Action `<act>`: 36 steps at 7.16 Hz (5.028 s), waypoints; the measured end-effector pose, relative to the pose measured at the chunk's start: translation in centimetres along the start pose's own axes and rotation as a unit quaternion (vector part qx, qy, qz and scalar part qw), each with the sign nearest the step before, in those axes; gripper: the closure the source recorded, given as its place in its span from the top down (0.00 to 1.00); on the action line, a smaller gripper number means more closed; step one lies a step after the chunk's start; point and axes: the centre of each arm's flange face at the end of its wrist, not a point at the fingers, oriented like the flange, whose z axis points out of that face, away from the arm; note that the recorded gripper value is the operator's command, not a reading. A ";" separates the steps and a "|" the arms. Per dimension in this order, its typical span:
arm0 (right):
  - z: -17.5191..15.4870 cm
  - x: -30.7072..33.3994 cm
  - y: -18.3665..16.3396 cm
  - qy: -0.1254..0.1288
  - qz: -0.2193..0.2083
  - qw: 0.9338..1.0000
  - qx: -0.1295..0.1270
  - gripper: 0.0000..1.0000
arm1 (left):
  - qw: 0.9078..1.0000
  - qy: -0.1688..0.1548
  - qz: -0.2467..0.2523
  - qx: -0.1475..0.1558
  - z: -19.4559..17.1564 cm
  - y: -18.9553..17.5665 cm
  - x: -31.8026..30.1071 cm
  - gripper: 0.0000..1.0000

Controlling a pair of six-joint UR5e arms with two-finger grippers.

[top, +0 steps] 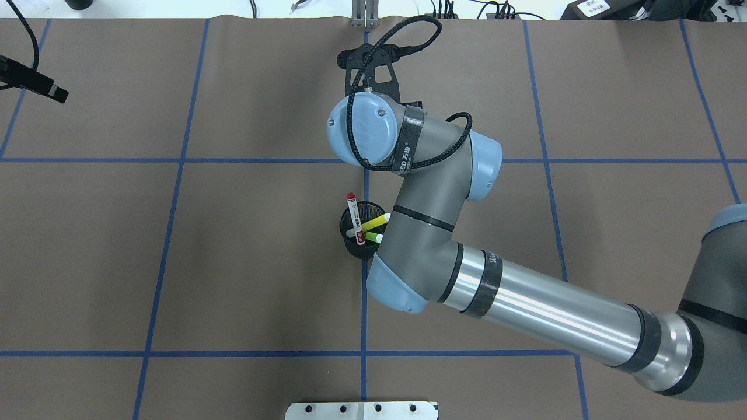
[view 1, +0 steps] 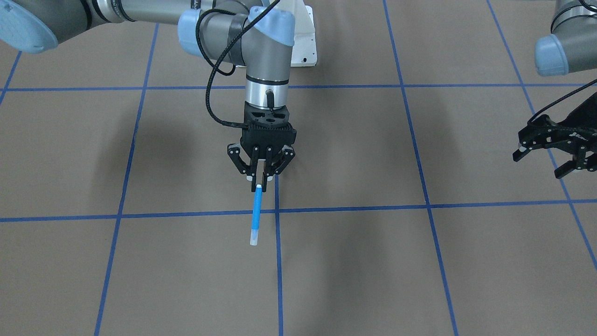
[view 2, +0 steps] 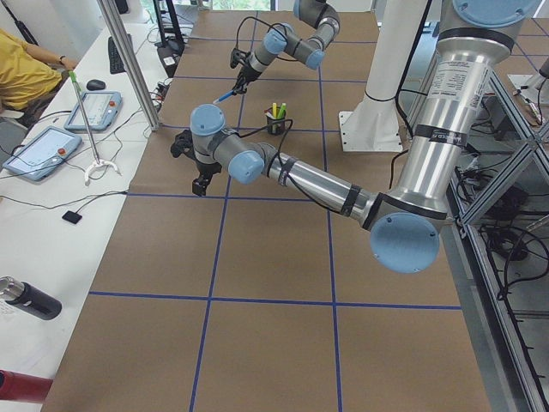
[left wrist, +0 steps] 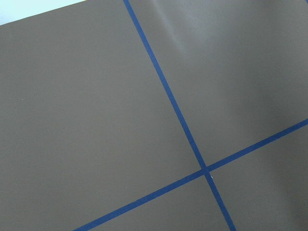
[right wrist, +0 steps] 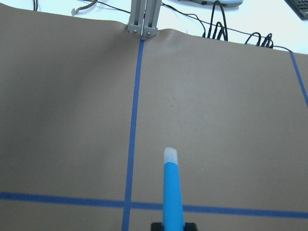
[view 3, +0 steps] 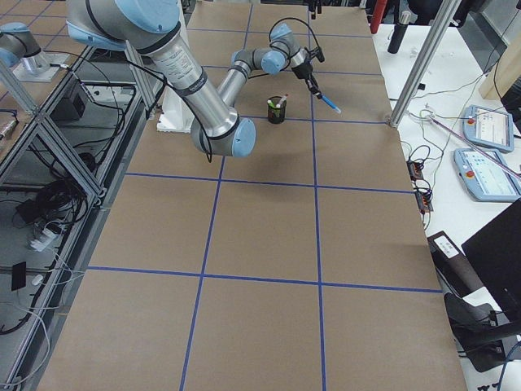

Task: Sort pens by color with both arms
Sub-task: 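Lift the blue marker out and lower it onto the table farther away, then open the right gripper and raise it while the left arm reaches toward the cup, then lower the left gripper into the cup and grasp the red-capped white marker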

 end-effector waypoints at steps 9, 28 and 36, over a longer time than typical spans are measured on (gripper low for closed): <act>9.5 3.9 0.6 -0.013 0.016 0.998 0.059 0.98 | 1.000 0.000 -0.002 -0.004 0.5 0.0 -0.1 1.00; 5.5 23.3 -5.9 -0.076 -0.024 0.947 -0.312 0.99 | 0.938 -0.043 -0.252 -0.233 19.3 -12.0 48.7 0.56; 5.7 23.2 -5.5 -0.075 -0.026 0.947 -0.312 0.99 | 0.940 -0.040 -0.239 -0.239 19.9 -11.1 49.2 0.13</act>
